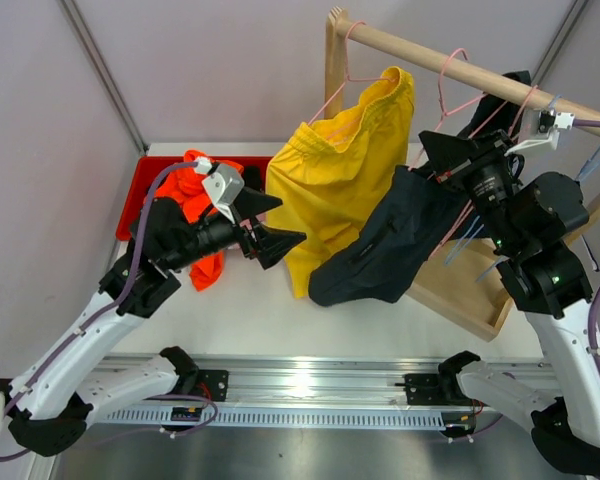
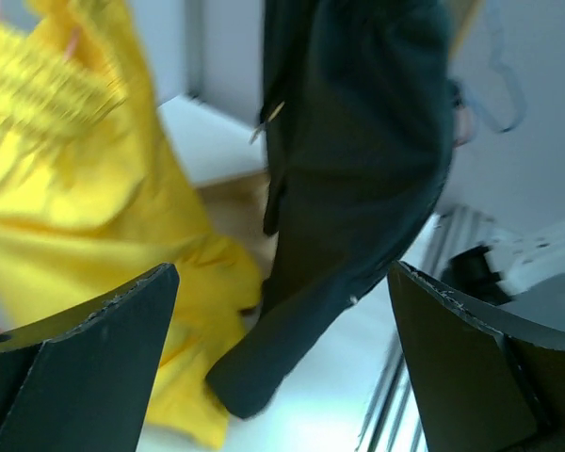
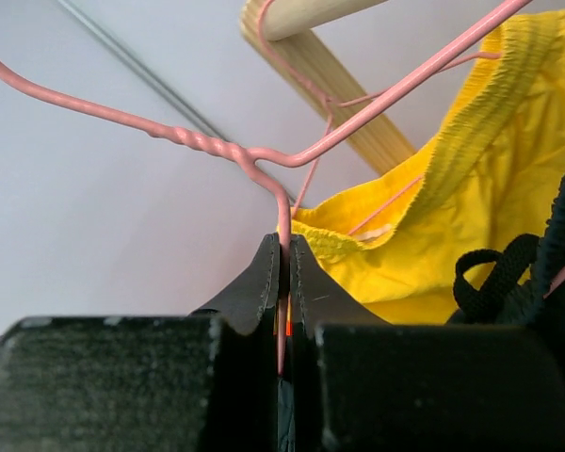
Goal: Remove the shorts from the hanger
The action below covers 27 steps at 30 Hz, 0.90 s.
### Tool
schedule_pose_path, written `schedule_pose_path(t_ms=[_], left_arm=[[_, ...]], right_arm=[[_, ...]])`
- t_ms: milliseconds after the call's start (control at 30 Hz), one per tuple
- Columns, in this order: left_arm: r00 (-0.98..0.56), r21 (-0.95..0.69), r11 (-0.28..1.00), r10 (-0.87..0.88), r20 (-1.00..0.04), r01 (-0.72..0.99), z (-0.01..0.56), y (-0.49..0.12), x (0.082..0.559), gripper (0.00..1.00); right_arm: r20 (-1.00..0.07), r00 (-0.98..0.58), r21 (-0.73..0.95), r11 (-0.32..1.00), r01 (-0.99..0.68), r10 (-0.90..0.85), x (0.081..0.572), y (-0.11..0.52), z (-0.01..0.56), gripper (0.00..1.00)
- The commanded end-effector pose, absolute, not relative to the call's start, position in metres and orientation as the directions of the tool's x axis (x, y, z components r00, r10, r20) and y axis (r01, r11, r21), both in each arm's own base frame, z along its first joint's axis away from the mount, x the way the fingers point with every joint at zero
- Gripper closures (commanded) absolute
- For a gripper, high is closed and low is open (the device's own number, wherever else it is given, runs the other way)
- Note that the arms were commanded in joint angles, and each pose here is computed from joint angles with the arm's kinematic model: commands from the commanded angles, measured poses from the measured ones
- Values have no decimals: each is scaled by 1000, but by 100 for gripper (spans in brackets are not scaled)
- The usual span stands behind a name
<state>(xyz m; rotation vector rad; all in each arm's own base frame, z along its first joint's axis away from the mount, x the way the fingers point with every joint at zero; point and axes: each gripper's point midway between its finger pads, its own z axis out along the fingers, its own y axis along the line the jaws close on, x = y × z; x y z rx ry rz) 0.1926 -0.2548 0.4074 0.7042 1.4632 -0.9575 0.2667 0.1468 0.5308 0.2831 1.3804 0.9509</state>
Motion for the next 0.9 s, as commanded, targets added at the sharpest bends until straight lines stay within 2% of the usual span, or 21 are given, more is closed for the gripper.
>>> schedule_pose_path(t_ms=[0, 167, 300, 700, 733, 833, 867], left_arm=[[-95, -154, 305, -201, -975, 940, 449, -278, 163, 1], [-80, -131, 175, -270, -960, 976, 467, -297, 137, 1], [-93, -122, 107, -247, -965, 987, 461, -322, 122, 1], [-139, -158, 150, -128, -982, 976, 405, -370, 142, 2], [-140, -159, 150, -130, -982, 976, 404, -372, 142, 3], [-152, -168, 151, -112, -982, 974, 396, -380, 145, 19], [-152, -167, 151, -108, -982, 974, 395, -381, 145, 29]], right_arm=[[-663, -140, 690, 528, -496, 735, 259, 164, 546, 100], [-647, -170, 700, 490, -520, 744, 256, 171, 545, 100], [-629, -183, 713, 466, -524, 756, 254, 172, 544, 100], [-614, -154, 703, 448, -552, 774, 238, 162, 564, 100], [-612, -153, 702, 444, -557, 776, 235, 162, 566, 100], [-607, -152, 706, 441, -555, 780, 234, 160, 565, 100], [-606, -155, 707, 440, -554, 780, 233, 160, 565, 100]])
